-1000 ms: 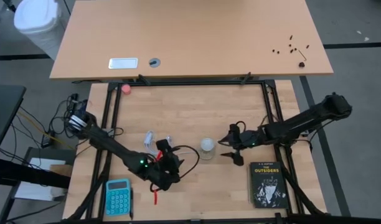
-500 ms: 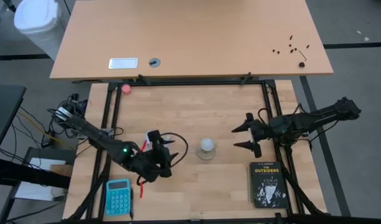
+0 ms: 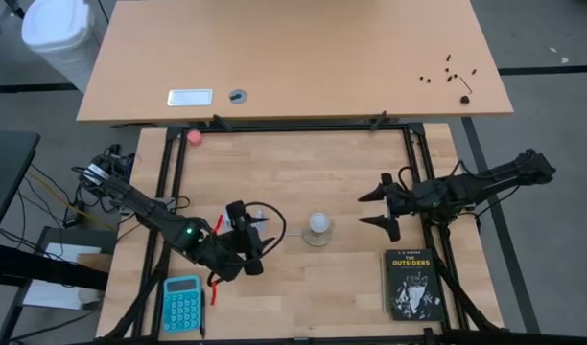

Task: Screw lightbulb
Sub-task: Remove the white lightbulb from the silver lamp

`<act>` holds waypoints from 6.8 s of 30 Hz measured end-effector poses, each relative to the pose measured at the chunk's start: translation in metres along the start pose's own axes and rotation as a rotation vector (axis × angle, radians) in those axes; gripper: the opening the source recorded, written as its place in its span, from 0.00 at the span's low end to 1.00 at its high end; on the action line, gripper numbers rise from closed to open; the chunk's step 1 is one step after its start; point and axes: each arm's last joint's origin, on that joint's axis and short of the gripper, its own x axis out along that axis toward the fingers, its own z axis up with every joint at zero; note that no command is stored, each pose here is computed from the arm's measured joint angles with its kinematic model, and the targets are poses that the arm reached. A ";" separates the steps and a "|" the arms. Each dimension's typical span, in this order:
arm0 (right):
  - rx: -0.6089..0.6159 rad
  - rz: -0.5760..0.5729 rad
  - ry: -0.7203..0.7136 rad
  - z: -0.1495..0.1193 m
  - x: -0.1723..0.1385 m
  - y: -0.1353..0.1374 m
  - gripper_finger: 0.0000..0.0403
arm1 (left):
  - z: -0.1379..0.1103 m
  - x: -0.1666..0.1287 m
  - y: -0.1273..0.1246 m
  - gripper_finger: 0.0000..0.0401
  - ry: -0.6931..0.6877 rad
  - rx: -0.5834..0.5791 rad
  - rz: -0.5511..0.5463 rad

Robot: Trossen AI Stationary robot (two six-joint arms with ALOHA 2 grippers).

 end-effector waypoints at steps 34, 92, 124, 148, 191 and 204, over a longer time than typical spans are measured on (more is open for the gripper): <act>-0.088 -0.065 0.086 -0.011 0.045 0.007 0.77 | -0.103 0.156 -0.027 0.62 -0.209 -0.366 -0.058; -0.003 -0.167 0.087 -0.045 0.111 0.020 0.77 | -0.111 0.227 -0.038 0.50 -0.195 -0.258 -0.105; -0.046 -0.329 -0.353 -0.094 0.171 0.031 0.69 | -0.111 0.226 -0.040 0.49 -0.199 -0.283 -0.129; -0.121 -0.187 -0.323 -0.097 0.170 0.024 0.40 | -0.113 0.225 -0.042 0.49 -0.181 -0.271 -0.144; -0.069 -0.052 -0.256 -0.105 0.108 -0.001 0.77 | -0.113 0.226 -0.041 0.49 -0.183 -0.238 -0.174; -0.132 -0.370 -0.252 -0.088 0.157 0.059 0.77 | -0.113 0.226 -0.041 0.49 -0.181 -0.259 -0.149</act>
